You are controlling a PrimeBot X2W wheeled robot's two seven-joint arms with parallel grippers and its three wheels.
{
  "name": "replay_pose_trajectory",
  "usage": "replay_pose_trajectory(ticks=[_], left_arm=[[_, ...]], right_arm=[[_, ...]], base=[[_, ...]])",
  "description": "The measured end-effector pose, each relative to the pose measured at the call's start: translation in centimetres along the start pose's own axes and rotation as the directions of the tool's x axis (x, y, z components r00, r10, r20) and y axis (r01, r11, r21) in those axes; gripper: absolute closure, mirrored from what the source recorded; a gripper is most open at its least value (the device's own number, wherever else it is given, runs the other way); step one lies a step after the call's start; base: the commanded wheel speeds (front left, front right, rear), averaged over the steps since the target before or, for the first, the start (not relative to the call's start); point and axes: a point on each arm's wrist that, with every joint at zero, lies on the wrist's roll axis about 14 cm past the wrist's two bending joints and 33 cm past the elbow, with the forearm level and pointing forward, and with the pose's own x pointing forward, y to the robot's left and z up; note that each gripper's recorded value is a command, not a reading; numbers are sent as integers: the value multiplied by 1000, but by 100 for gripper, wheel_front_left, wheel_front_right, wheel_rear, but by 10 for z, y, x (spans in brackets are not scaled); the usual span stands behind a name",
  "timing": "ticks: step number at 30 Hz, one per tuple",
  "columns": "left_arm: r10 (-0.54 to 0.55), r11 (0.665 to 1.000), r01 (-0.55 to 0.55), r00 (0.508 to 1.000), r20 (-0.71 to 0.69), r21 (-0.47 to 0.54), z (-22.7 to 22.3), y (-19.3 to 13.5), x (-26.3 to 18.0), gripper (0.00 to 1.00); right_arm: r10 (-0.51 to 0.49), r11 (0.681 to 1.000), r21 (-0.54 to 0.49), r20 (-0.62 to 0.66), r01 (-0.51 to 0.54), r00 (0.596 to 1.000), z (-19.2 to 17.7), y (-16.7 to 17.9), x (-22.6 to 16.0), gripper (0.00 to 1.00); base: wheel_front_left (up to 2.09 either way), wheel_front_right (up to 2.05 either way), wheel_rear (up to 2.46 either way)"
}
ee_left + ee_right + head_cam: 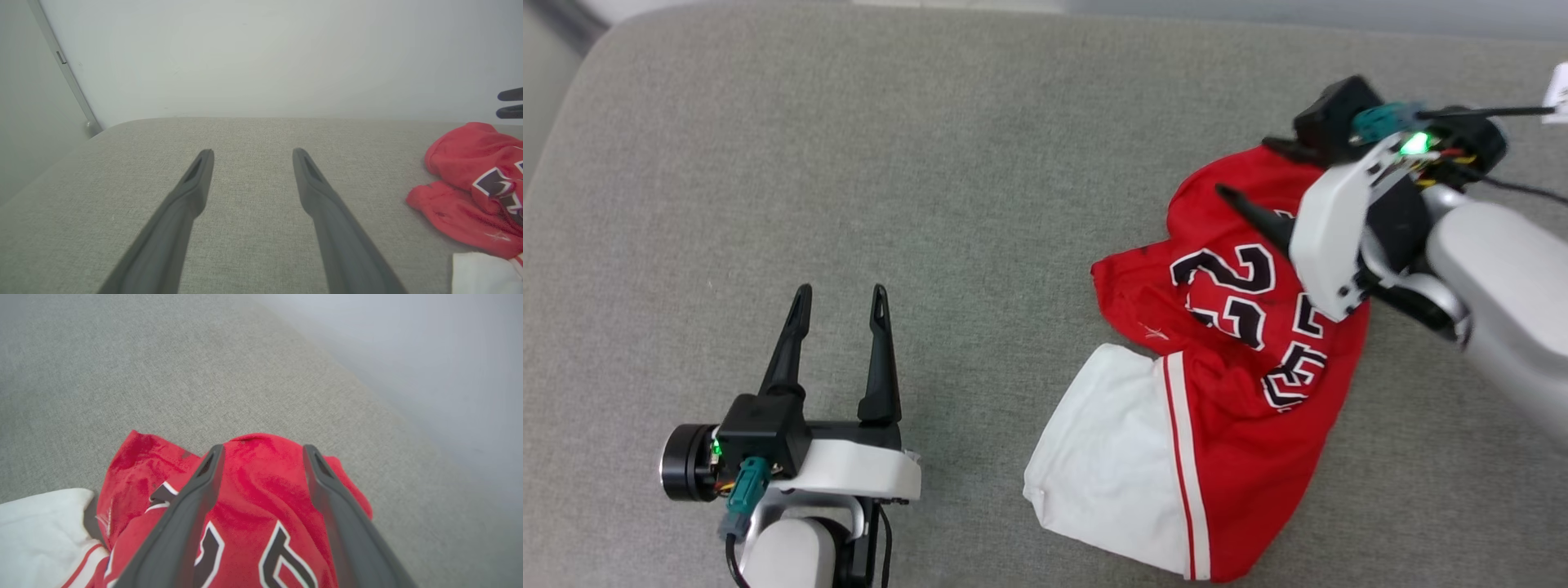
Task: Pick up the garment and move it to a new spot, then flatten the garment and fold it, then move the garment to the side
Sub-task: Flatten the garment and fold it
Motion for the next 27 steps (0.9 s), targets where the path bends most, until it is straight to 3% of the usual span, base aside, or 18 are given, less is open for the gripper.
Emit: replay_pose_trajectory(ticks=[5, 10, 14, 18, 20, 21, 27], left_arm=[[-15, 1000, 15, 1000, 20, -7, 9, -5, -9, 0], [-31, 999, 31, 999, 43, -13, 19, -9, -16, 0], [-38, 999, 39, 998, 48, -15, 21, -11, -19, 0], [-39, 999, 39, 998, 46, -15, 20, -11, -19, 0], [-39, 999, 40, 999, 37, -16, 17, -11, -19, 0], [-39, 999, 40, 999, 24, -20, 12, -12, -17, 0], [-29, 999, 29, 1000, 5, -15, 4, -9, -10, 0]], right_arm=[[-66, 997, -40, 88, 69, 994, 41, -27, -47, 0], [-81, 997, -10, -11, 81, 997, 43, -35, -87, 0], [-74, 997, 17, -191, 78, 979, 21, -38, -107, 0], [-42, 997, 39, -358, 60, 933, -9, -34, -112, 0], [-9, 997, 71, -407, 42, 913, -22, -28, -106, 0], [41, 990, 141, -462, 28, 886, -44, -20, -93, 0], [119, 975, 224, -544, 7, 831, -85, -2, -61, 0]], base=[[0, 0, 0], [0, 0, 0], [0, 0, 0], [0, 0, 0], [0, 0, 0], [0, 0, 0], [0, 0, 0]])
